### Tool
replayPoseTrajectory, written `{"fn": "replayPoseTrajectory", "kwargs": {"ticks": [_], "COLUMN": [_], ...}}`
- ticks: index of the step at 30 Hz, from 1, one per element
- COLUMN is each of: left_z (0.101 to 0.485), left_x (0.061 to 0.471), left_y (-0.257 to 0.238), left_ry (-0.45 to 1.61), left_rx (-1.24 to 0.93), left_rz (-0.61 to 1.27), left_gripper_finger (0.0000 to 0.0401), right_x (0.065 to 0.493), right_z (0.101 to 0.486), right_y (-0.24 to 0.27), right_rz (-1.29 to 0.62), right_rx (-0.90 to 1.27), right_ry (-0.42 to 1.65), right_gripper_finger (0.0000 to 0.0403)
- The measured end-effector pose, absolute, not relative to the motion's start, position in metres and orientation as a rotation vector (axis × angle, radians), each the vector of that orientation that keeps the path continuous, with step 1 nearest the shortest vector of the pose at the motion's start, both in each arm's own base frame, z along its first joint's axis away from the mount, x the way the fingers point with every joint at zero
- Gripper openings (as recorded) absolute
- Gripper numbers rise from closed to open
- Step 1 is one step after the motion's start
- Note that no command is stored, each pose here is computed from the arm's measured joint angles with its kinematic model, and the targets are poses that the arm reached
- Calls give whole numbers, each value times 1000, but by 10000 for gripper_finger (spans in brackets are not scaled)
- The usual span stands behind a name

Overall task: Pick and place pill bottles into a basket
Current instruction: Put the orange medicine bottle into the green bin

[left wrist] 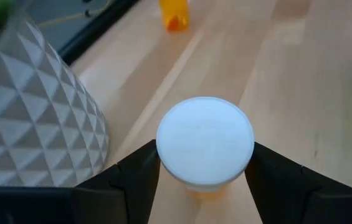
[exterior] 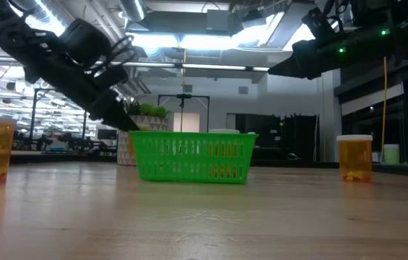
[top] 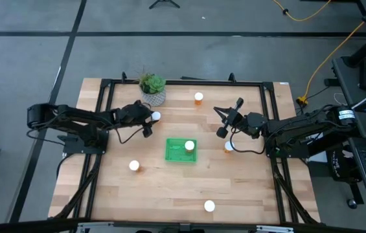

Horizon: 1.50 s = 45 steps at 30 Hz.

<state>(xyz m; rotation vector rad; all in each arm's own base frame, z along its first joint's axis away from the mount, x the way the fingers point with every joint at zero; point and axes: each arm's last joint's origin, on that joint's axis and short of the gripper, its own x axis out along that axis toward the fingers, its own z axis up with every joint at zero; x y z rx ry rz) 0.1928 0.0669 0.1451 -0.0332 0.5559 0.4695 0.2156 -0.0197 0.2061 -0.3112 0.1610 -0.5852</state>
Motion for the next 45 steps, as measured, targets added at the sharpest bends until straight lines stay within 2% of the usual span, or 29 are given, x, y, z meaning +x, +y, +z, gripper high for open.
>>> {"fn": "replayPoseTrajectory", "kwargs": {"ticks": [18, 27, 38, 45], "left_z": [185, 196, 209, 197], "left_x": [186, 195, 211, 239], "left_y": [54, 30, -3, -13], "left_ry": [294, 178, 157, 258], "left_rx": [-94, -37, 46, 60], "left_rz": [174, 31, 34, 17], "left_gripper_finger": [214, 214, 214, 214], "right_x": [216, 216, 216, 216], "right_z": [206, 207, 209, 209], "right_y": [-20, -20, -20, -20], "right_rz": [-586, -587, -590, -590], "right_rx": [-307, -305, -300, -300], "right_ry": [155, 148, 131, 131], "right_gripper_finger": [23, 23, 23, 23]}}
